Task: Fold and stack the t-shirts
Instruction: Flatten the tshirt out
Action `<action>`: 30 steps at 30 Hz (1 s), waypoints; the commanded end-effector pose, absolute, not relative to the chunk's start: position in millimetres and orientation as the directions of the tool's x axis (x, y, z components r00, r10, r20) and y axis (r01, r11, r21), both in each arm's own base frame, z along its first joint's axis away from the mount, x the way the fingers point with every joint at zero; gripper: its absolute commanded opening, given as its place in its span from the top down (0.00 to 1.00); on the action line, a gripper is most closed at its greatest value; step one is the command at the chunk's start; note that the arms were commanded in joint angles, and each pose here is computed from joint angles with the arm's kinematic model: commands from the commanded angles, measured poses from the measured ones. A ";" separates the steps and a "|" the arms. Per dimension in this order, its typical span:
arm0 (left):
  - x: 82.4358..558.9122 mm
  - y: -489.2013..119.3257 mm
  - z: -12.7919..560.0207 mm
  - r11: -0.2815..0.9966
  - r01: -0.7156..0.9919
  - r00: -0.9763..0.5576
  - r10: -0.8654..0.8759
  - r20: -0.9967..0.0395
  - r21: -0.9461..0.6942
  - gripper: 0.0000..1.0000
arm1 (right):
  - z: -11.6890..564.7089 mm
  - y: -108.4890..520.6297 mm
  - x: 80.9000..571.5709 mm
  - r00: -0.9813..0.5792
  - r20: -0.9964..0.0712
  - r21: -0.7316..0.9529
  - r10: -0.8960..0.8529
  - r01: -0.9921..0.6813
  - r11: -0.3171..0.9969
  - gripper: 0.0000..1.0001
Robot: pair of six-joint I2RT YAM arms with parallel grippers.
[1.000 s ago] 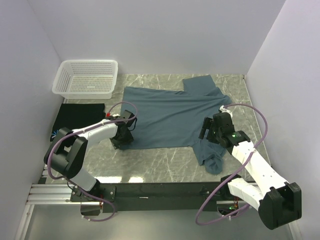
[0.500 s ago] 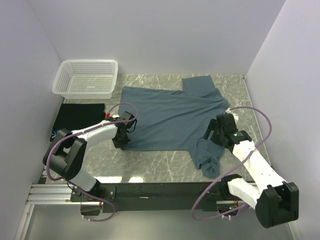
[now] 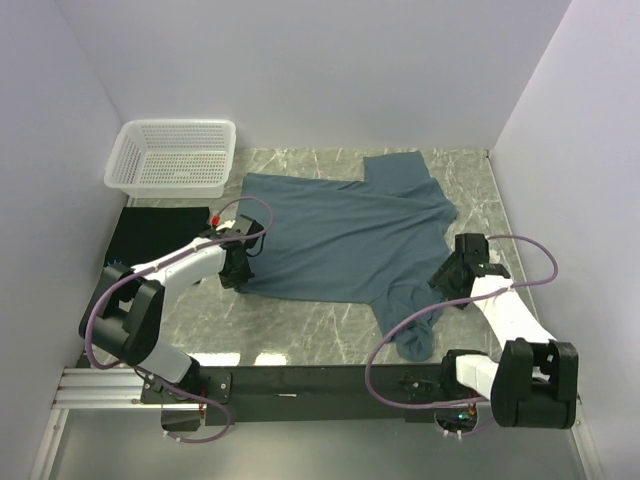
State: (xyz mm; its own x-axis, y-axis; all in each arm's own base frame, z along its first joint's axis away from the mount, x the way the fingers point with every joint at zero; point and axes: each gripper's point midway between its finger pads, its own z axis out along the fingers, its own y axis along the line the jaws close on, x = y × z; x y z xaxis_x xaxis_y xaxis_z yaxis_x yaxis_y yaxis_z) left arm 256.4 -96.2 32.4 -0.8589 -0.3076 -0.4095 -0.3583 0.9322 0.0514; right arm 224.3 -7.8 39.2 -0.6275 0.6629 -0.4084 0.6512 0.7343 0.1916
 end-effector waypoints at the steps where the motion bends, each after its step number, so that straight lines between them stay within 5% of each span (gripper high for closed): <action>1: 274.9 -94.9 52.0 0.944 -0.331 -0.836 -0.291 -0.466 0.005 0.99 | 29.0 -13.2 227.7 -0.562 -0.397 0.213 0.726 0.713 0.668 0.37; 7: 280.2 -86.6 45.1 0.938 -0.347 -0.843 -0.321 -0.432 -0.018 0.99 | 10.7 -16.1 228.2 -0.566 -0.359 0.178 0.742 0.739 0.649 0.50; 11: 295.2 -79.3 50.2 0.929 -0.369 -0.829 -0.342 -0.443 -0.027 0.99 | 22.4 -28.8 255.8 -0.550 -0.398 0.180 0.735 0.738 0.650 0.99; 19: 330.7 -50.0 67.4 0.887 -0.462 -0.762 -0.406 -0.505 -0.016 0.99 | 112.2 -77.1 330.8 -0.358 -0.597 0.310 0.718 0.722 0.618 1.00; 24: 346.3 -60.2 70.3 0.894 -0.445 -0.762 -0.413 -0.499 -0.059 0.99 | 97.6 -83.5 357.8 -0.435 -0.563 0.286 0.703 0.696 0.659 0.86; 26: 352.6 -63.7 70.8 0.894 -0.442 -0.761 -0.416 -0.498 -0.072 0.99 | 93.4 -87.5 362.1 -0.437 -0.559 0.267 0.705 0.710 0.652 0.56; 30: 361.5 -68.1 73.2 0.897 -0.434 -0.760 -0.416 -0.499 -0.086 0.99 | 99.9 -67.8 352.0 -0.472 -0.563 0.278 0.679 0.665 0.693 0.34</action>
State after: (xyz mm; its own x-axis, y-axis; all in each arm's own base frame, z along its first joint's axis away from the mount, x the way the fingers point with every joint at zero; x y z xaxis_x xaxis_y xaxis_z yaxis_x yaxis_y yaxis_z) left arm 344.1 -71.6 58.5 -0.7824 -0.4229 -0.4572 -0.4384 0.8954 -0.0780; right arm 345.6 -66.0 71.2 -0.5029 0.7221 -0.4751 0.7026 0.6616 0.2620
